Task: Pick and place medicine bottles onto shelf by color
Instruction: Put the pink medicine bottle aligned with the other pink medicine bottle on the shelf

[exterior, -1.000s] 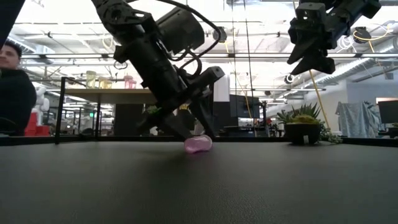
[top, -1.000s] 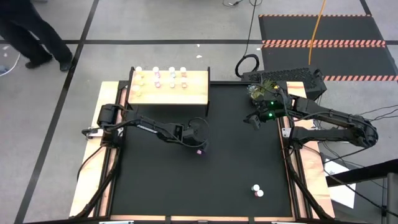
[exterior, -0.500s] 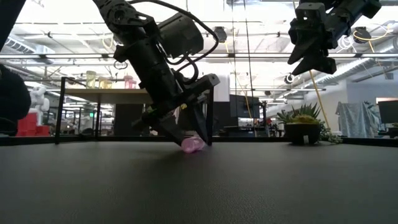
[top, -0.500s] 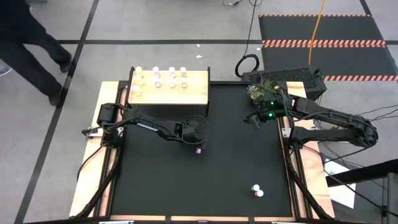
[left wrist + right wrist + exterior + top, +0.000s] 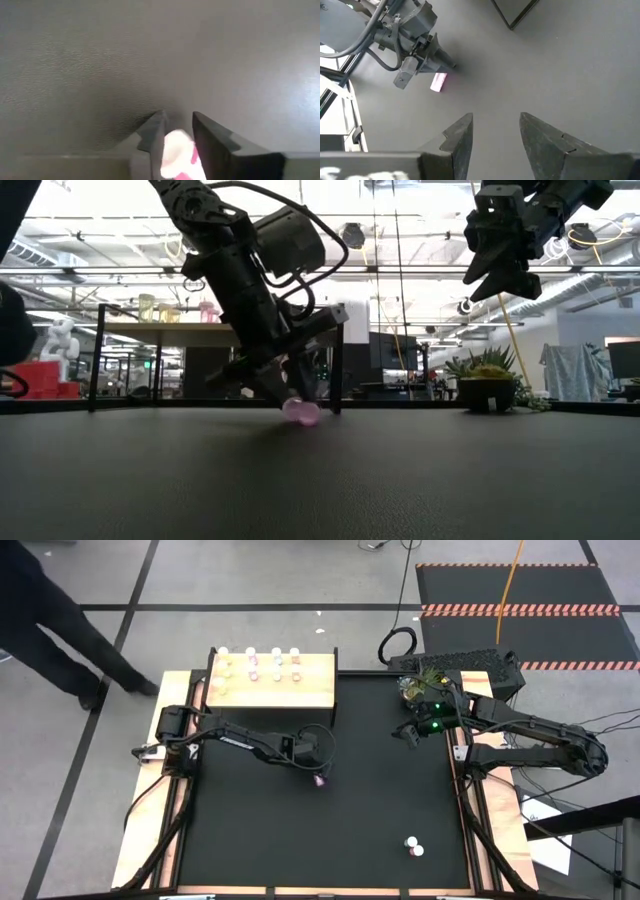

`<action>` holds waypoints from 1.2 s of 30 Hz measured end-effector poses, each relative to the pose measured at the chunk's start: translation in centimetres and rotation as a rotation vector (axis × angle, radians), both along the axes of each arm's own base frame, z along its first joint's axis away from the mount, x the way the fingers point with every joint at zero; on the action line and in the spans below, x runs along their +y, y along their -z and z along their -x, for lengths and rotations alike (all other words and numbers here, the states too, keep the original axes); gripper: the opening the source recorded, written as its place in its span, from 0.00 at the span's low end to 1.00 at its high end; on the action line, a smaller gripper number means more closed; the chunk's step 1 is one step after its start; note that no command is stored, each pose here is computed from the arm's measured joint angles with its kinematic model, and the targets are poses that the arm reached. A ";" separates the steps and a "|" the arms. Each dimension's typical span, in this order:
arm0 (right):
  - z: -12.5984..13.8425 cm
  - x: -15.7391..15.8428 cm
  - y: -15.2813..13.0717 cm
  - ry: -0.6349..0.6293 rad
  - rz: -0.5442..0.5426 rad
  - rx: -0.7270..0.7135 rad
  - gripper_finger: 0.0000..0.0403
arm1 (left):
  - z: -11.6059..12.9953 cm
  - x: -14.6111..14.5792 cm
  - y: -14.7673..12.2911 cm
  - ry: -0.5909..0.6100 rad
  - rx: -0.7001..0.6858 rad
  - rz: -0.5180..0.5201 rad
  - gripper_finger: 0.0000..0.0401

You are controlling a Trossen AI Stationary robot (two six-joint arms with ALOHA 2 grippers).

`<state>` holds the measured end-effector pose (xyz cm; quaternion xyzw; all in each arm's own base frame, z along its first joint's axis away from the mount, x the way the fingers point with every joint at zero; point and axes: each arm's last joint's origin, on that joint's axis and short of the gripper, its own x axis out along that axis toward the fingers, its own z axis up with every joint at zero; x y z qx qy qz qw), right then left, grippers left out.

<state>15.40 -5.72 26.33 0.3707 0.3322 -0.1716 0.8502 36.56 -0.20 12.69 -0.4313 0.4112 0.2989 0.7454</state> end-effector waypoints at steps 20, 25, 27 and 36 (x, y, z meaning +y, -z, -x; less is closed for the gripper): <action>0.1 0.1 0.1 -0.015 0.006 0.022 0.39 | 3.0 0.9 -4.3 -0.184 0.073 0.114 0.52; 0.1 0.0 0.1 -0.013 0.006 0.021 0.39 | 2.1 -1.2 -4.4 -0.372 -0.039 0.188 0.67; 0.1 0.0 0.1 -0.013 0.006 0.021 0.39 | 1.6 -1.9 -4.4 -0.404 -0.103 0.190 0.71; 0.3 0.1 0.3 -0.023 0.003 0.043 0.39 | 1.5 -2.2 -2.2 -0.480 -0.018 0.217 0.78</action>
